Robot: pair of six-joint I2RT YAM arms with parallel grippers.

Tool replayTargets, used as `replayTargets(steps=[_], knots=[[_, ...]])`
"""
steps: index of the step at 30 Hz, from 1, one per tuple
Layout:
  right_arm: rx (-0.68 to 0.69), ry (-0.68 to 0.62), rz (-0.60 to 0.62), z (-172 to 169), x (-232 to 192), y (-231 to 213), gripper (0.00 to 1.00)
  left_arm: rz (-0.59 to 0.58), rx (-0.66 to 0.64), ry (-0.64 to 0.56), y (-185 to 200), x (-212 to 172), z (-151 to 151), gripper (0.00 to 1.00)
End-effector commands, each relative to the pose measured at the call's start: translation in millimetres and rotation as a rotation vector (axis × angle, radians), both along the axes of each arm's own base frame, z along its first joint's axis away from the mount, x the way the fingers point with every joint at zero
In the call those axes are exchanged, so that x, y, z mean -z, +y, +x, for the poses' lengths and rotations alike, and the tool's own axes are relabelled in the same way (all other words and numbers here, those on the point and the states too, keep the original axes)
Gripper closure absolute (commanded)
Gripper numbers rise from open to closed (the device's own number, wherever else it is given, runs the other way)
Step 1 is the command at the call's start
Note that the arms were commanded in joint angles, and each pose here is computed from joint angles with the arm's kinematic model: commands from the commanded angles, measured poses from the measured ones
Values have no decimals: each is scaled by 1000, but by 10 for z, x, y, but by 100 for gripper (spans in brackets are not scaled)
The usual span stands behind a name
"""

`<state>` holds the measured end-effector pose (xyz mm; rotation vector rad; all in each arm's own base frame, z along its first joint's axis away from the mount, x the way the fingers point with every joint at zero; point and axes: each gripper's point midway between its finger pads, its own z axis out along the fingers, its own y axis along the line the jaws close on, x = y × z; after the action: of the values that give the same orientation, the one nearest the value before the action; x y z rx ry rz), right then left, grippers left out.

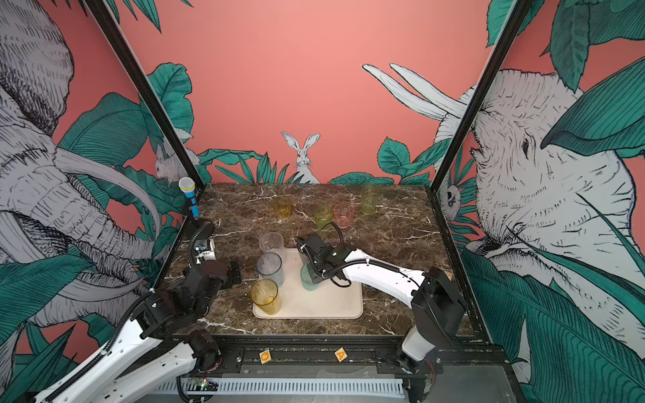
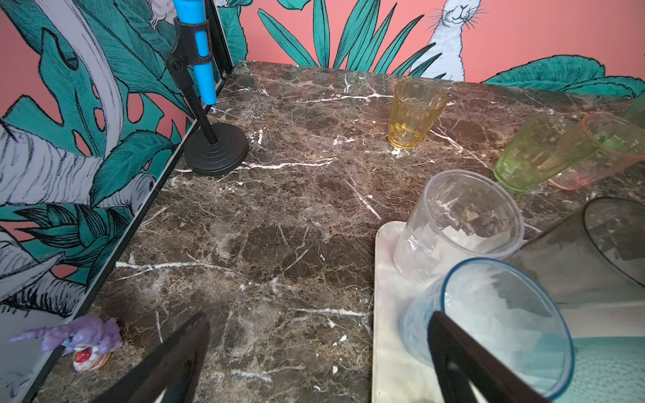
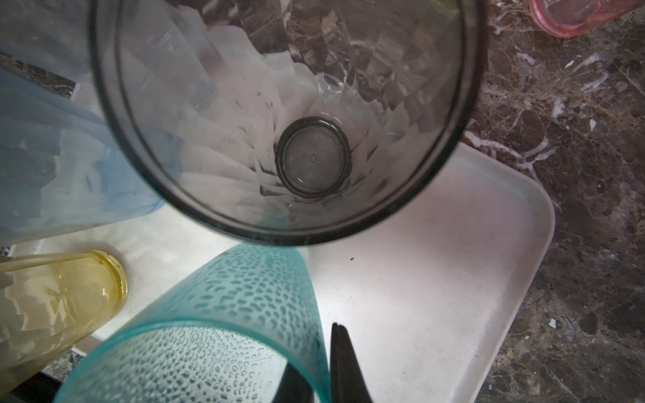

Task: Place the glasses into the tray
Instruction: 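Lower the teal cup onto the tray and open the right gripper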

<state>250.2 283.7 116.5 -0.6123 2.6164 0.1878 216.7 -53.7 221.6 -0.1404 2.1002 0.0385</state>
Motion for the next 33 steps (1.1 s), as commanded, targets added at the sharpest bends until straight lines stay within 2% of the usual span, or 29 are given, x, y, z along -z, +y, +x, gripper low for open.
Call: replayTargets(steps=[1,10,26,33], knots=[[-12,-12,17,51,-36,123,98,11,-29,13,71,72,-31,2],[-10,10,7,42,40,137,93,9,-37,15,103,82,-55,2],[-10,17,25,62,12,209,71,7,-48,7,176,65,-110,2],[-9,21,32,61,-36,223,66,-1,-45,12,155,90,-105,2]])
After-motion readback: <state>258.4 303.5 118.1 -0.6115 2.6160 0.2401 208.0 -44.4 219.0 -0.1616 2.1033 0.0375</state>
